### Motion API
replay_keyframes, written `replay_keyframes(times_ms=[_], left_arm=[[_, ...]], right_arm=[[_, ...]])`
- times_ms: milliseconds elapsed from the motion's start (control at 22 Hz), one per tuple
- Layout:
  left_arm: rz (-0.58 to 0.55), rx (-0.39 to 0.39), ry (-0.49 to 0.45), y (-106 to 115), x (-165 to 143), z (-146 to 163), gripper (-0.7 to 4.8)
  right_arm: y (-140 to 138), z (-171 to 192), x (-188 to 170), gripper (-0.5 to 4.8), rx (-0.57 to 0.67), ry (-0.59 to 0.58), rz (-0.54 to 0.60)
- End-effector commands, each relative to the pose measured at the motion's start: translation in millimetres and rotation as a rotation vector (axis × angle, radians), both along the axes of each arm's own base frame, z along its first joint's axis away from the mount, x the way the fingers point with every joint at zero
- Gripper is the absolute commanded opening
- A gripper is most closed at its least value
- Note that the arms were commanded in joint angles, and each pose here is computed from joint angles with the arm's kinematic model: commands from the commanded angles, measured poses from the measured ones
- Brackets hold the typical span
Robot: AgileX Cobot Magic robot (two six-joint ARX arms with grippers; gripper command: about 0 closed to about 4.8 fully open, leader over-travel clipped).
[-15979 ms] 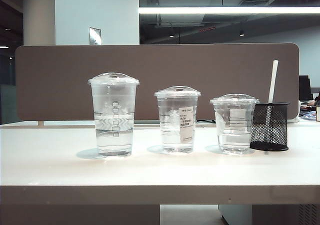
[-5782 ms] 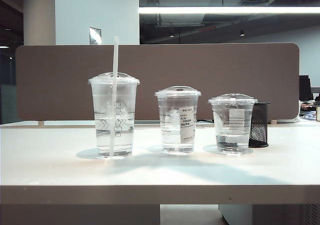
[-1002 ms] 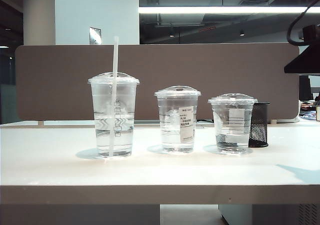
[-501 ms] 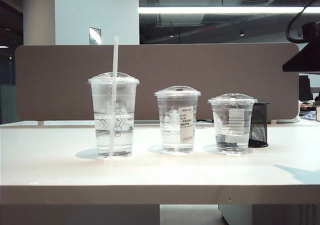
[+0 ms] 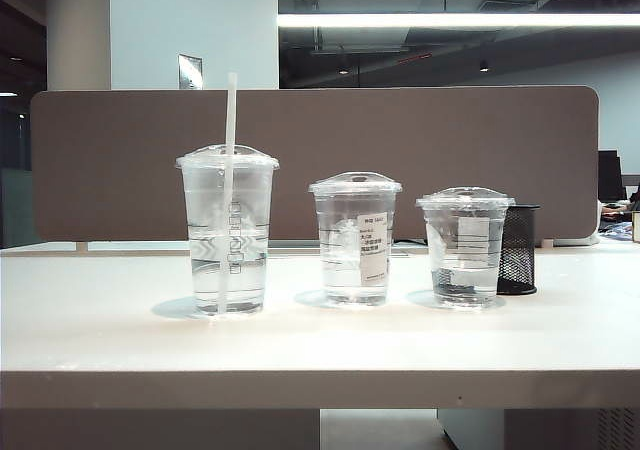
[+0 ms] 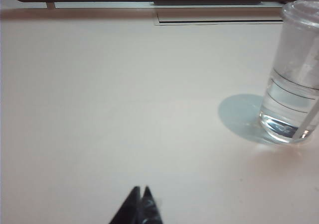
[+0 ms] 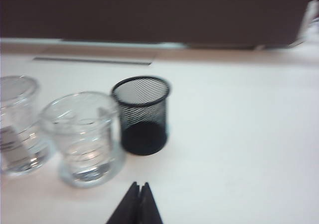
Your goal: Pick up the straw and insert it into the large coffee cup.
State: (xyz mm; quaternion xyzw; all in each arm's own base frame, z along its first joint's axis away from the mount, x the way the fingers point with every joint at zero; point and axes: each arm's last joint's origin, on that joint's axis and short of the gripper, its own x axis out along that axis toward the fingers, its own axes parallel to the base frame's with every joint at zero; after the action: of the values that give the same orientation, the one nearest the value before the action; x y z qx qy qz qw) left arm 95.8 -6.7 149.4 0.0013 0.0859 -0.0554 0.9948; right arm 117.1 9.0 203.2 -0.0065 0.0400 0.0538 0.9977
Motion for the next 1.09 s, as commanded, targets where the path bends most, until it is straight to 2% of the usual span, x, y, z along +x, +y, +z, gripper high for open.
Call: replay_keyframes(times_ms=[46,228,410,546,637,819,1093], left_arm=[[0.003,0.001,-0.004,0,0,0,-0.02],[0.003,0.001,-0.003,0,0,0,-0.02],[0.003,0.001,-0.003,0,0,0,-0.02],[0.003,0.001,-0.003,0,0,0,-0.02],[0.003,0.001,-0.003,0,0,0,-0.02],[0.003,0.001,-0.003,0,0,0,-0.02],[0.003,0.001,-0.003,0,0,0,-0.02]], right_arm=[[-6,-15,-14,-0.01,-0.013,-0.112,-0.041],[-7,-34,-19,-0.01,-0.014,-0.133,0.020],[-6,-47,-20,-0.01,-0.014,-0.009,0.025],[-7,-57,-21,-0.01,-0.025,0.098,-0.075],[-6,-54,-21,-0.01,-0.027,0.074,-0.097],[-5,-55,-21,-0.01,-0.018,0.079,-0.052],[-5,-55,-21,-0.01,-0.019,0.078,-0.053]])
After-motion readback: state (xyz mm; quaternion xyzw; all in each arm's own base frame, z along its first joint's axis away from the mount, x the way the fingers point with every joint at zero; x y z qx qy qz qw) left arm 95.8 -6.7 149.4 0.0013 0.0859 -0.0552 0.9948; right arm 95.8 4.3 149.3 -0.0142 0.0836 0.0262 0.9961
